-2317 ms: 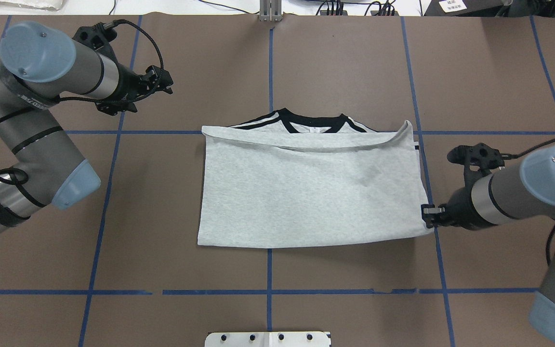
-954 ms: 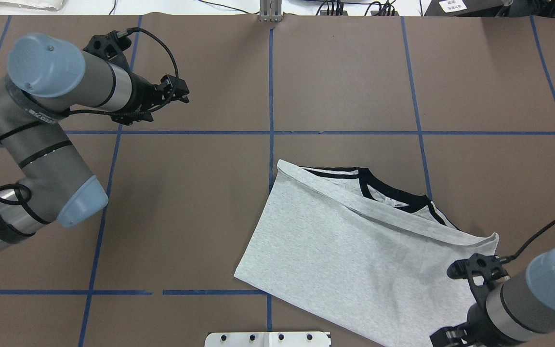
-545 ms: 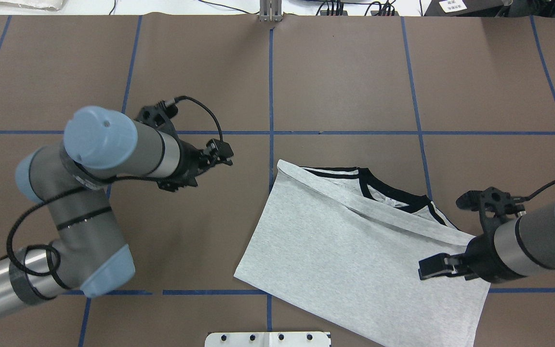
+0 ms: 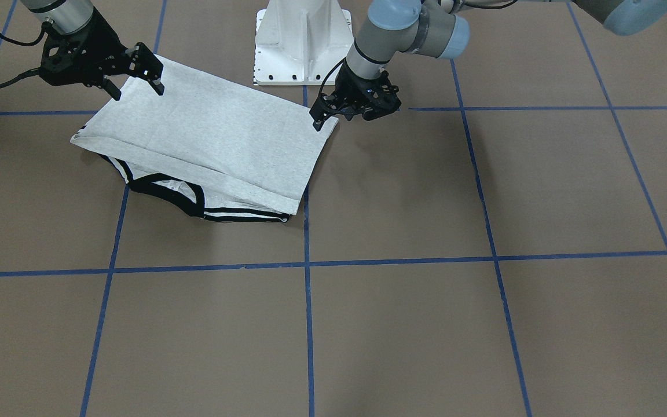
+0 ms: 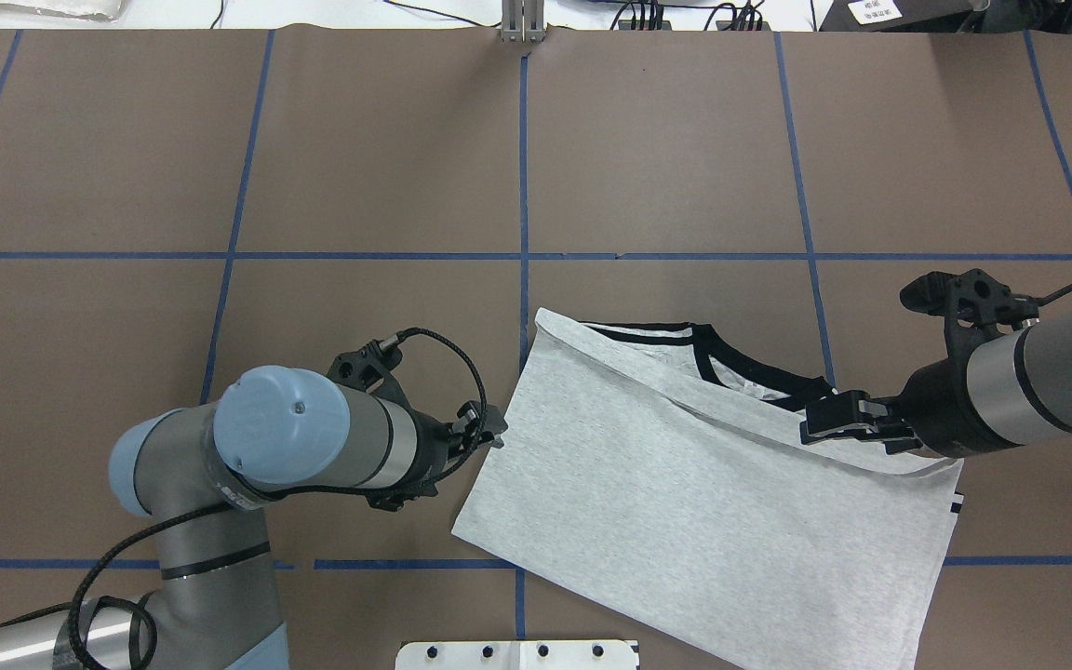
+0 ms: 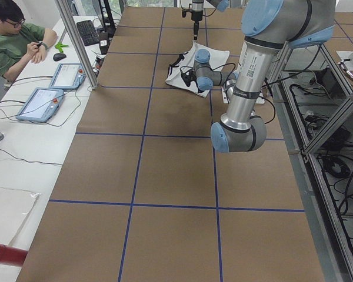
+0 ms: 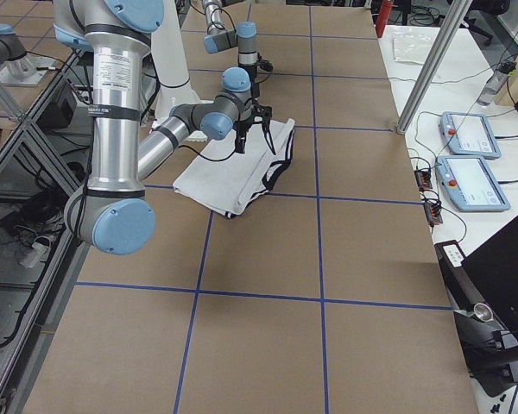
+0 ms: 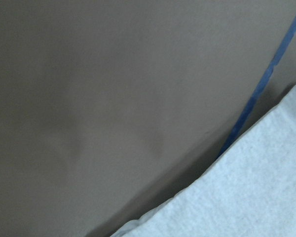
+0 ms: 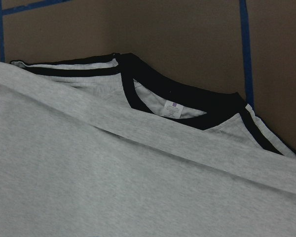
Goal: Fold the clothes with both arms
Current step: 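Grasp the shirt's near corner with the left gripper while the right holds the collar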
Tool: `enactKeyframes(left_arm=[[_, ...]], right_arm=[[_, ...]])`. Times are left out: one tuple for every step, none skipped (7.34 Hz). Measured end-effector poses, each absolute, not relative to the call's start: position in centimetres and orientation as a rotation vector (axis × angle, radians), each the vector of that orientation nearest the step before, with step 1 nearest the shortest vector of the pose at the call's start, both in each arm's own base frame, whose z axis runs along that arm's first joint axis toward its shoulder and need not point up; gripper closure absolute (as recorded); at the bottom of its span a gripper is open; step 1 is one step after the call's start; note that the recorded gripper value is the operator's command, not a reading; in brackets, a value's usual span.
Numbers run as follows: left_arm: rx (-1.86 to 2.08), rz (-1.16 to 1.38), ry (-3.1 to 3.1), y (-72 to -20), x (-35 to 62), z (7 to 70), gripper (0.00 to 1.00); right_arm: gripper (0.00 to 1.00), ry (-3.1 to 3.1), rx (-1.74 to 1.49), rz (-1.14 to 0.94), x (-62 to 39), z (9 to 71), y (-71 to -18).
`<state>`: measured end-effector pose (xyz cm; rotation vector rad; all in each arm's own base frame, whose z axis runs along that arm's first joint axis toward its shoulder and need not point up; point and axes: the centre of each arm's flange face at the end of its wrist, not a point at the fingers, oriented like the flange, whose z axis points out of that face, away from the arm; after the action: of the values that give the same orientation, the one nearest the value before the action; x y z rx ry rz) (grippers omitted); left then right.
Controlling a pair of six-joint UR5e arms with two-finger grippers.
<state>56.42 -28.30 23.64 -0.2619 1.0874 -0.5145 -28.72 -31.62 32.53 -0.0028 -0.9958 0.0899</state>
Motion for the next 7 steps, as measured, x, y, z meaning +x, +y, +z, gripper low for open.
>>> enactKeyframes(left_arm=[[-0.270, -0.511, 1.065, -27.4, 57.1, 24.0, 0.05], [-0.276, -0.506, 1.050, -26.8, 57.7, 24.3, 0.06], [-0.279, -0.502, 1.037, -26.4, 58.3, 24.6, 0.09], [-0.280, -0.501, 1.027, -26.3, 58.9, 25.0, 0.15], [-0.280, -0.500, 1.021, -26.3, 59.2, 25.2, 0.21], [-0.279, -0.501, 1.017, -26.3, 59.4, 25.4, 0.30], [-0.279, -0.501, 1.016, -26.3, 59.5, 25.5, 0.37]], right_arm=[[0.00, -0.997, 0.000, 0.092, -28.7, 32.5, -31.8], [0.00, -0.998, 0.001, 0.092, -28.8, 32.4, -31.8], [0.00, -0.998, 0.002, 0.093, -28.8, 32.4, -31.8], [0.00, -0.998, 0.002, 0.093, -28.8, 32.4, -31.9], [0.00, -0.998, 0.002, 0.093, -28.8, 32.4, -31.9], [0.00, -0.997, 0.002, 0.093, -28.8, 32.4, -31.9], [0.00, -0.997, 0.001, 0.093, -28.8, 32.5, -31.9]])
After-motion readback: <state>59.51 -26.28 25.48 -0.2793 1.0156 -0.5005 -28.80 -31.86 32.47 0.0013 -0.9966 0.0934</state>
